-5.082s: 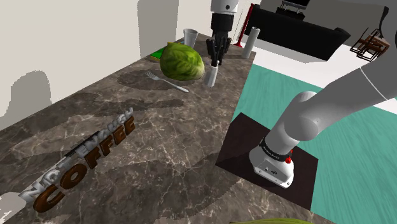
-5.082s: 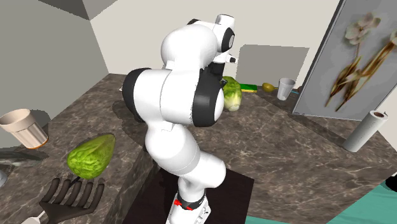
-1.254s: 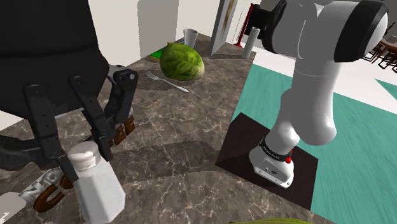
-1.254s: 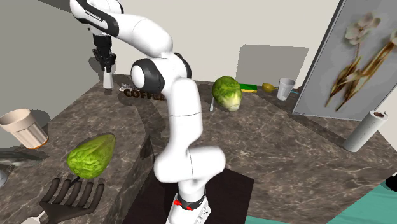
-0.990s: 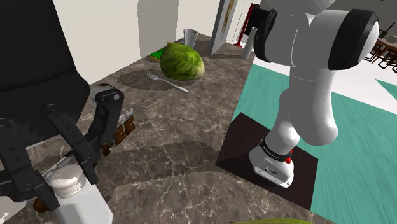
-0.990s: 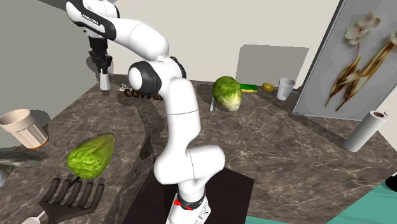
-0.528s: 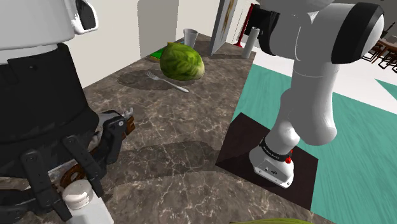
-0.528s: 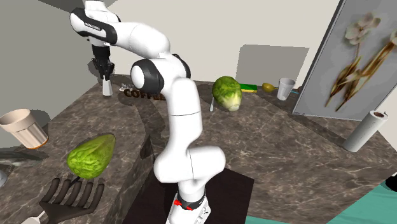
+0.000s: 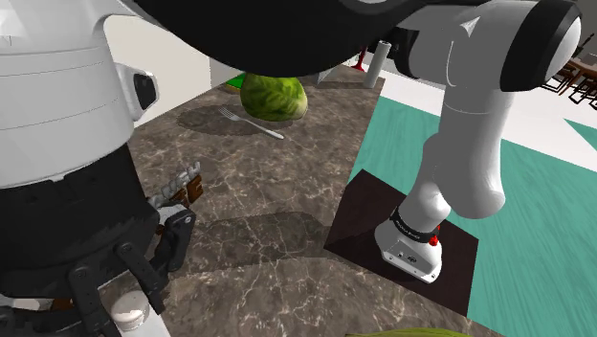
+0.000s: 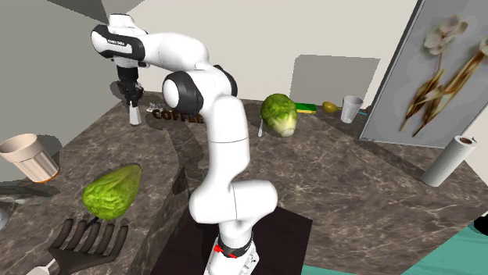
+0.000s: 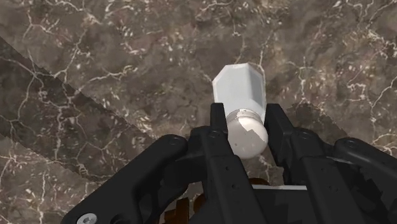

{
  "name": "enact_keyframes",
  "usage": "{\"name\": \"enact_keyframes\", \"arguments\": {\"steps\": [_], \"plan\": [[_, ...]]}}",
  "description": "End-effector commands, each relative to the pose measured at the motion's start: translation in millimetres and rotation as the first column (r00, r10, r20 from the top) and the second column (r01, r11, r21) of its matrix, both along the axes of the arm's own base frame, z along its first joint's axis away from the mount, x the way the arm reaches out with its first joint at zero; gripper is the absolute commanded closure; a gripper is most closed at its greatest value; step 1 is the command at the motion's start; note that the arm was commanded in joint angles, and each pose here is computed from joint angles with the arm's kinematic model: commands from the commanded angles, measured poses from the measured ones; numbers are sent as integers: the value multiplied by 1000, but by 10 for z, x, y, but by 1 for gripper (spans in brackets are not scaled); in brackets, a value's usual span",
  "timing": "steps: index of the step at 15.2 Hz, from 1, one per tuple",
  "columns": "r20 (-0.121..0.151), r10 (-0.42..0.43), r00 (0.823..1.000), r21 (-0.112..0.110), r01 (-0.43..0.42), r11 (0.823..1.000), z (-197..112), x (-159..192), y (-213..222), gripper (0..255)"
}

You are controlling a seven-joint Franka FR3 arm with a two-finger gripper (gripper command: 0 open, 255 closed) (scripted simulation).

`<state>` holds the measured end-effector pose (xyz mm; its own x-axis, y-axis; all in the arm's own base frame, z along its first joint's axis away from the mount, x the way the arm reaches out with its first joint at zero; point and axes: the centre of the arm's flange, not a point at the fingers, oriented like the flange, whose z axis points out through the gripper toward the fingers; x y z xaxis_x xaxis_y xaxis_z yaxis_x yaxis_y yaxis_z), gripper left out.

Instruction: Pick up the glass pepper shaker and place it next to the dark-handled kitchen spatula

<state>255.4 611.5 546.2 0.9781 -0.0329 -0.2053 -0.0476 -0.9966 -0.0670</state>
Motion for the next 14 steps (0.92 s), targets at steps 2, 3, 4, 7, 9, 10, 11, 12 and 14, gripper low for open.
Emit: {"name": "enact_keyframes", "arguments": {"steps": [2, 3, 4, 7, 9, 10, 11, 12, 14], "plan": [[0, 0, 1000, 0, 0, 1000, -164, 3, -11, 255], [0, 0, 1000, 0, 0, 1000, -217, 3, -11, 255], [0, 0, 1000, 0, 0, 1000, -269, 3, -11, 255], [0, 0, 1000, 0, 0, 1000, -428, 3, -11, 255], [0, 0, 1000, 0, 0, 1000, -533, 3, -11, 255], [0, 0, 1000, 0, 0, 1000, -586, 3, -11, 255], [0, 0, 1000, 0, 0, 1000, -639, 3, -11, 255], [0, 0, 1000, 0, 0, 1000, -692, 3, -11, 255], [0, 0, 1000, 0, 0, 1000, -812, 3, -11, 255]]}}
